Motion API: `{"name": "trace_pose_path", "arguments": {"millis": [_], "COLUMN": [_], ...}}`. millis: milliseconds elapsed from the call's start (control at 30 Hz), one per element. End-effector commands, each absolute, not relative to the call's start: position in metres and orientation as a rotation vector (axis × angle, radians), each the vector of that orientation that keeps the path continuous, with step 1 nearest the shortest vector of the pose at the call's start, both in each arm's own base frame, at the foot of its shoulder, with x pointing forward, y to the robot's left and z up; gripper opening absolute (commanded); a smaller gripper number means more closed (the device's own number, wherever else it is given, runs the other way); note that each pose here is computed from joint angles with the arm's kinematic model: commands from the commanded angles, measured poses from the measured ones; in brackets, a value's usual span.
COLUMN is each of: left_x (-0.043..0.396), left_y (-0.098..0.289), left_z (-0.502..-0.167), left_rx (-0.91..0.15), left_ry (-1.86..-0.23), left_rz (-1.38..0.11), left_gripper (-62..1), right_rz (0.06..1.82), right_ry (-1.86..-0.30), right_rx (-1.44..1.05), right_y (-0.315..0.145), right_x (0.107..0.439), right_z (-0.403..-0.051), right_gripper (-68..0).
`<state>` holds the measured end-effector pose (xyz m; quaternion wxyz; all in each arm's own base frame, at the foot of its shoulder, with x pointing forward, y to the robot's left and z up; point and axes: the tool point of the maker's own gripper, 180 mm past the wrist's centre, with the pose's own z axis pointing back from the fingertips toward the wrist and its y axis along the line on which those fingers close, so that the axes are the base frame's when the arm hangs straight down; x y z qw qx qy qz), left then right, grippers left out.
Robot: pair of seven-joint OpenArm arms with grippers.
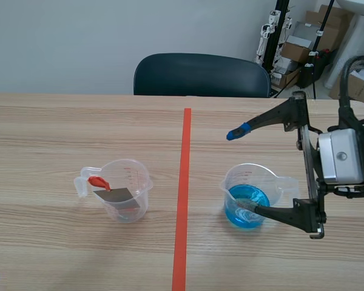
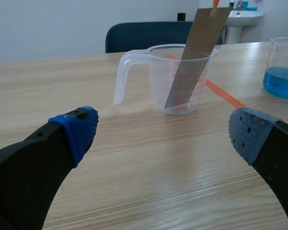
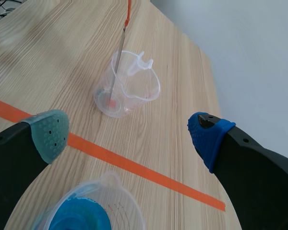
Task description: Do the redox reaction experiment. lift the metal plate out of the left beaker
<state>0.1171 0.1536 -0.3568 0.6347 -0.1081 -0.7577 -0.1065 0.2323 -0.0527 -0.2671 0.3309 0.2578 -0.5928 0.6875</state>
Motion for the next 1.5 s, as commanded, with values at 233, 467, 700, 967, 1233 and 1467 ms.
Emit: {"name": "trace_pose_path", "arguments": {"millis": [233,467,700,967,1233,1467], "left_x": [0.109,0.110,0.110,0.110,0.111,0.111], "left_y": [0.153,0.153,0.153,0.153,0.153,0.153], "left_z": [-0.338,-0.336,-0.336,-0.336,-0.336,-0.336], "left_rx": [-0.259,-0.258,-0.258,-0.261,-0.260,-0.260], "left_ry": [-1.790,-1.798,-1.800,-1.799,-1.801,-1.801], "left_rz": [-0.276,-0.279,-0.280,-0.279,-0.280,-0.279], "left_gripper": [-3.7,-3.7,1.4,1.4,1.4,1.4], "right_rz": [1.809,1.780,1.753,1.738,1.740,1.729], "right_ry": [-1.614,-1.624,-1.645,-1.672,-1.676,-1.695], "right_rx": [0.686,0.730,0.755,0.787,0.829,0.838], "right_y": [-0.034,-0.022,-0.015,-0.005,0.009,0.018], "right_x": [0.242,0.245,0.243,0.241,0.235,0.236], "right_z": [-0.266,-0.274,-0.280,-0.277,-0.278,-0.276], "right_gripper": [-15.9,-15.9,-15.9,-15.9,-15.9,-15.9]}}
